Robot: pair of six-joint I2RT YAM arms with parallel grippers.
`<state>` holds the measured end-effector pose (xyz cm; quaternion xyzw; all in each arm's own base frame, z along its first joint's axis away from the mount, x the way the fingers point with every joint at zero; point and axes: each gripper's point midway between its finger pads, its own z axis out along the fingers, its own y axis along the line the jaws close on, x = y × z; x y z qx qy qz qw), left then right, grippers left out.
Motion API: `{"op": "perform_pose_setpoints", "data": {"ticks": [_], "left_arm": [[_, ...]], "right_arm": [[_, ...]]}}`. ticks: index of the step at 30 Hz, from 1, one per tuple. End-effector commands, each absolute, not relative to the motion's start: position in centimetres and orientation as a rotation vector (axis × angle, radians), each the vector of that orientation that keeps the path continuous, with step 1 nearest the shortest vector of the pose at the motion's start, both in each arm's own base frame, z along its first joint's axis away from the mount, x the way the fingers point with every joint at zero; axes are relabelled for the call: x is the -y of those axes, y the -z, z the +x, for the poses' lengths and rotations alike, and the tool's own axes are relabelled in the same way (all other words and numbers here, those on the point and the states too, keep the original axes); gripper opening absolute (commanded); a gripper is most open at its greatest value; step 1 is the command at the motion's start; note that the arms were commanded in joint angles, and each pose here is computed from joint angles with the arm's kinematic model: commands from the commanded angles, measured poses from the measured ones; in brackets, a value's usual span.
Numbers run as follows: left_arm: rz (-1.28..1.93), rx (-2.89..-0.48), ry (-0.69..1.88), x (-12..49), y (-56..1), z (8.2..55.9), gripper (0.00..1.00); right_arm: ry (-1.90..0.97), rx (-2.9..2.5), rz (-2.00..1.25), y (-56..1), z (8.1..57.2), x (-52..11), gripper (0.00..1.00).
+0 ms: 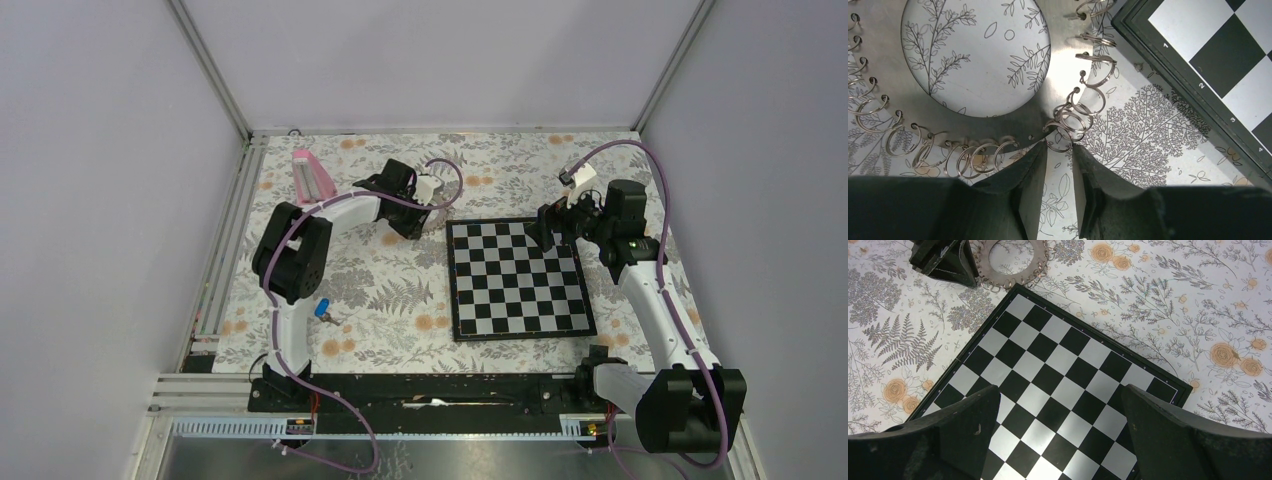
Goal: Put the keys on the keyring
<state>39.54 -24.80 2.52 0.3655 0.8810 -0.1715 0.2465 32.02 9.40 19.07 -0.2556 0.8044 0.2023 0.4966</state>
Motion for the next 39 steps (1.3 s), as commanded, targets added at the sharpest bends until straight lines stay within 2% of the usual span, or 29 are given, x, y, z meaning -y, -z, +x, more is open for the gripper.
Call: {"op": "perform_pose_setpoints", "data": {"ticks": [1, 39], "left_arm": [[0.999, -2.310, 0.420, 25.7, -3.9, 41.7, 0.31], [0.937, -2.255, 0.349, 25.3, -5.8, 42.2, 0.21]], "right_arm": [[-0.489, -1.907, -0.645, -19.9, 32.0, -9.7, 0.99], [-0.491, -1.910, -0.649, -19.7, 31.9, -9.7, 0.99]]}}
